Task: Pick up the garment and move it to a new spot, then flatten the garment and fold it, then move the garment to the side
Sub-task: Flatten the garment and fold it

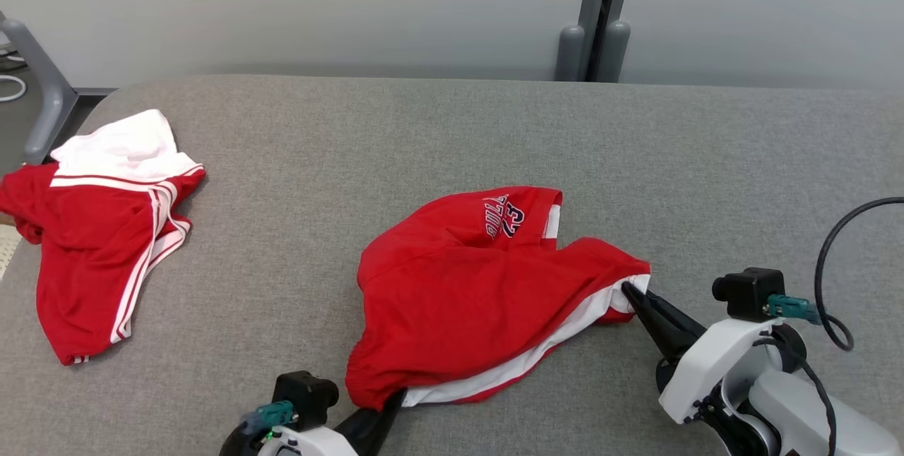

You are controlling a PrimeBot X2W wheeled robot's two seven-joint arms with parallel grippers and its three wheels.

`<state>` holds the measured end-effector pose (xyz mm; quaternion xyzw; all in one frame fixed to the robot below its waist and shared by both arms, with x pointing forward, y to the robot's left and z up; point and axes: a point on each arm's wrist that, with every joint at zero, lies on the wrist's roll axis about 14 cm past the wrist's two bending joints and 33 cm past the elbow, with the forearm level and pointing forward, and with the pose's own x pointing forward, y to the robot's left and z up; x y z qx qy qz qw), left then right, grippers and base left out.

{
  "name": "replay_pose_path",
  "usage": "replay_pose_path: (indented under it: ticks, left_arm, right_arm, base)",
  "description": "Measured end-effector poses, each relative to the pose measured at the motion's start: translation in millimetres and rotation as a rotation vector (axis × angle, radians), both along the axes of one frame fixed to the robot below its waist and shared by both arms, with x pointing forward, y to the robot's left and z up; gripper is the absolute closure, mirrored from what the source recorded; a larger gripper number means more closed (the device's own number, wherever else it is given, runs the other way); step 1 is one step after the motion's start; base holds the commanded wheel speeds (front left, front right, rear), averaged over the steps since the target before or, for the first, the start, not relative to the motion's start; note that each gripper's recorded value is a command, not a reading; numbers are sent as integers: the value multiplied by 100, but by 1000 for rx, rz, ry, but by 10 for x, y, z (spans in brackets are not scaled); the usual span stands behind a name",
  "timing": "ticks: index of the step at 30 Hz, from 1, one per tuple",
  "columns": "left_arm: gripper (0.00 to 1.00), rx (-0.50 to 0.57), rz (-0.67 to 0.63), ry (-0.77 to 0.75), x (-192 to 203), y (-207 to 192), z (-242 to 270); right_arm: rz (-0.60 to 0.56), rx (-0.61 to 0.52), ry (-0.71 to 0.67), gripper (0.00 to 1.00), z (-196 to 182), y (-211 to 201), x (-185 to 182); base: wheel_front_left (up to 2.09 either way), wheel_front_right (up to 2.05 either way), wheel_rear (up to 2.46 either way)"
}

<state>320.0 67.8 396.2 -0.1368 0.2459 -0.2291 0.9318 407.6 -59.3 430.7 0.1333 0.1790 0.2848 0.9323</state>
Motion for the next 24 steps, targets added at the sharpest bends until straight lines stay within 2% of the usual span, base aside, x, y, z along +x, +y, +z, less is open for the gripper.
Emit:
replay_pose_path:
  ticks: [5,7,11,18,24]
  left_arm:
    - [100,-74,-19,17,-104,4,179]
    - [100,-98,-31,8,-126,59,332]
    - [100,-138,-73,16,-224,6,477]
    - [100,-162,-143,44,-425,57,725]
    - [100,-287,-177,30,-597,45,1087]
  right_arm:
    - [16,65,-41,100,235,44,-64]
    - [26,127,-70,100,423,81,-126]
    - [23,140,-62,100,432,-5,-246]
    - [-28,258,-88,100,718,-189,-388]
    - [-101,343,-153,100,1008,-458,-537]
  base:
    - [0,0,0]
    - [0,0,0]
    - [0,0,0]
    - [0,0,0]
    - [0,0,0]
